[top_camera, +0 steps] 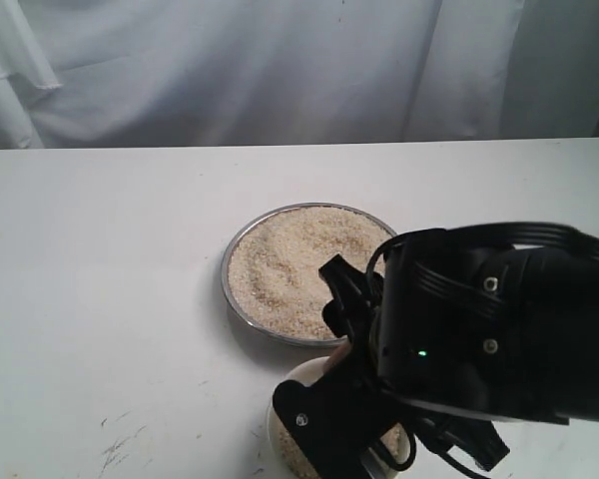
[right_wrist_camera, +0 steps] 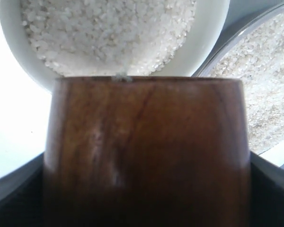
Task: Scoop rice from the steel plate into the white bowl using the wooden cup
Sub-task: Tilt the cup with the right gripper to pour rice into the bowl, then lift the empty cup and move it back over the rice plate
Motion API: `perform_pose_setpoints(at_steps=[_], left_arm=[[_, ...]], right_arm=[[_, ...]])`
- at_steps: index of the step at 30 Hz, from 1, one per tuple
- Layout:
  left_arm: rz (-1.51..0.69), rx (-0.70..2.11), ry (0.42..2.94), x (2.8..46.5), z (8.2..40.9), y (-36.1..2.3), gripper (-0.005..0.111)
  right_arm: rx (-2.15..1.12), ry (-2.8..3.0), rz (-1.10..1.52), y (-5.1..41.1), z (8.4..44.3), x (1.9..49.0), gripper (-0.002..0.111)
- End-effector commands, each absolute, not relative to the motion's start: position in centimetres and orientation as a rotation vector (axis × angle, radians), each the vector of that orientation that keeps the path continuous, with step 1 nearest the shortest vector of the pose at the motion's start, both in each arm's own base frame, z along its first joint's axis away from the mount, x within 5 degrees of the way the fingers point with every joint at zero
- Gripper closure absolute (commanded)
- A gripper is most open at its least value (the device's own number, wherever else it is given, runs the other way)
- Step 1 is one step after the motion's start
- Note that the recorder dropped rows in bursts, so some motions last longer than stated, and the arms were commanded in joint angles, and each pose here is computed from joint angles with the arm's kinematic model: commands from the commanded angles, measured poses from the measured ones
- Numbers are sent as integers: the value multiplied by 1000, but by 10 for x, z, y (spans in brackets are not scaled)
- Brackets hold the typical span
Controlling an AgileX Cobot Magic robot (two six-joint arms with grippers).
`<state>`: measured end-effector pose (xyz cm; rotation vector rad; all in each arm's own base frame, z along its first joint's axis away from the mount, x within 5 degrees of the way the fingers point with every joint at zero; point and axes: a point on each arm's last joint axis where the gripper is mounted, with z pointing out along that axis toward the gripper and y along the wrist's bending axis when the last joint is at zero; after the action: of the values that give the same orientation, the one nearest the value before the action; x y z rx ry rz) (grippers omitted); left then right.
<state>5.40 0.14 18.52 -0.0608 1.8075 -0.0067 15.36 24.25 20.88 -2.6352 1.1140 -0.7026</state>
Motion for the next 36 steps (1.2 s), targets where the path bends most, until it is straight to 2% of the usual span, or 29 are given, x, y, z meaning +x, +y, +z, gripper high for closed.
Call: perform_pose_setpoints(at_steps=[1,22,36], left_arm=[[-8,-58,1801,54,184,1,107],[-8,-58,1801,54,184,1,107],[-8,-58,1801,54,184,1,107]], right_arm=[[-2636,1094,-732,244,213,154,108],[-2625,1135,-730,244,213,149,108],[-2460,1373,-658,245,212,152,108]])
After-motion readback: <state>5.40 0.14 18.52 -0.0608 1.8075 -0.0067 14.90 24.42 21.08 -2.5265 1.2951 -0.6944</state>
